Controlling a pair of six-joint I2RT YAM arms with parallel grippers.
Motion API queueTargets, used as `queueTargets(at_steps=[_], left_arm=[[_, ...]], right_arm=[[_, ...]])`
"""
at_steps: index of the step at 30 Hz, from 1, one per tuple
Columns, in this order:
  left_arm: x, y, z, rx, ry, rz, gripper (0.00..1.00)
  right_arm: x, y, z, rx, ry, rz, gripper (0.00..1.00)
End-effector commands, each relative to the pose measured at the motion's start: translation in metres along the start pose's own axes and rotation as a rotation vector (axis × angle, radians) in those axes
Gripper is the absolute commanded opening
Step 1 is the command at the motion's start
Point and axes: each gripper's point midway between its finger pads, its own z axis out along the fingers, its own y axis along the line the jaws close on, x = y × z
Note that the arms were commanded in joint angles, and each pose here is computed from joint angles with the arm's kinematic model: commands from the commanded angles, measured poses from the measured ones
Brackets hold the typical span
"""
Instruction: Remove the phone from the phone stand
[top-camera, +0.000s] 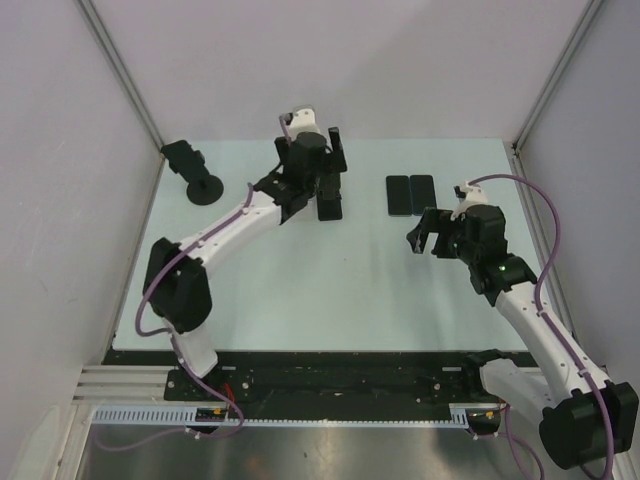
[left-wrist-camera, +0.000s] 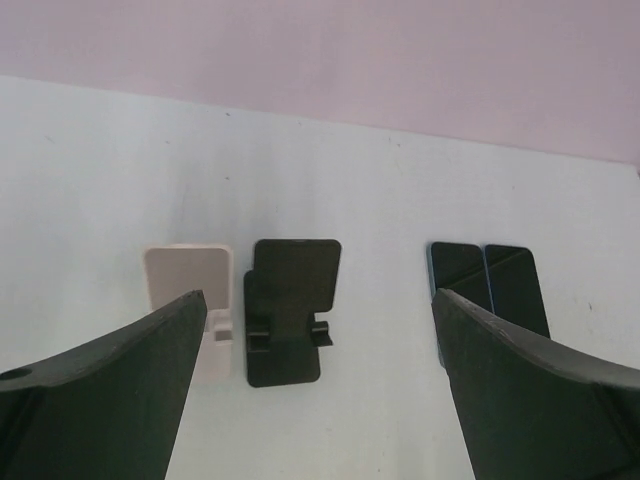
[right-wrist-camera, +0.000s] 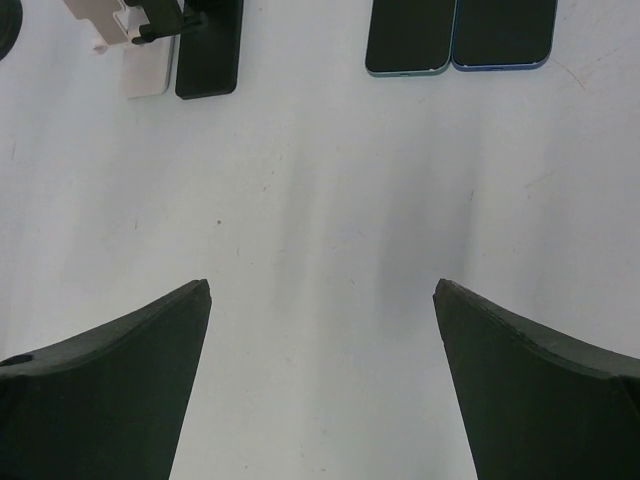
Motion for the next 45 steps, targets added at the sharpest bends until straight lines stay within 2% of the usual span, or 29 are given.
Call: queueTargets(at_steps=[1,3,4,10,16,22,28,33,45], left_arm=[[-0.055,0.036,-0.036,0.02,-0.085,-0.009,1.0],[-0.058,0.068,-0.04,-0.031,-0.089,0.01,1.0],[-0.075,0.087,-0.048,-0.052,-0.12,0.015,1.0],[-0.09,0.185,-0.061,-0.156,-0.127,0.056,1.0],[-0.1,0.27,-0.064,-0.231,-0.126,0.019,1.0],[-0.109,0.329,-0.052,-0.307,-0.118,0.065,1.0],[-0.119,0.36,-0.029,-0.331,-0.102,0.125,1.0],[-0.128,0.368,-0.011,-0.339,-0.107,0.139,1.0],[-0.126,0.36,0.028,-0.236,-0.108,0.078,1.0]], right_arm=[[-0.02,0.007,-0.01,-0.021,-0.053,-0.041,1.0],[-0.021,0.007,-0.011,-0.022,-0.056,-0.05,1.0],[-0.021,0.008,-0.011,-0.025,-0.057,-0.054,1.0],[-0.021,0.013,-0.009,-0.056,-0.056,-0.074,1.0],[-0.019,0.018,-0.008,-0.076,-0.049,-0.097,1.0],[-0.018,0.018,-0.008,-0.08,-0.047,-0.11,1.0],[-0.018,0.017,-0.008,-0.073,-0.046,-0.12,1.0],[-0.019,0.015,-0.006,-0.069,-0.049,-0.118,1.0],[-0.02,0.015,0.005,-0.073,-0.047,-0.099,1.0]])
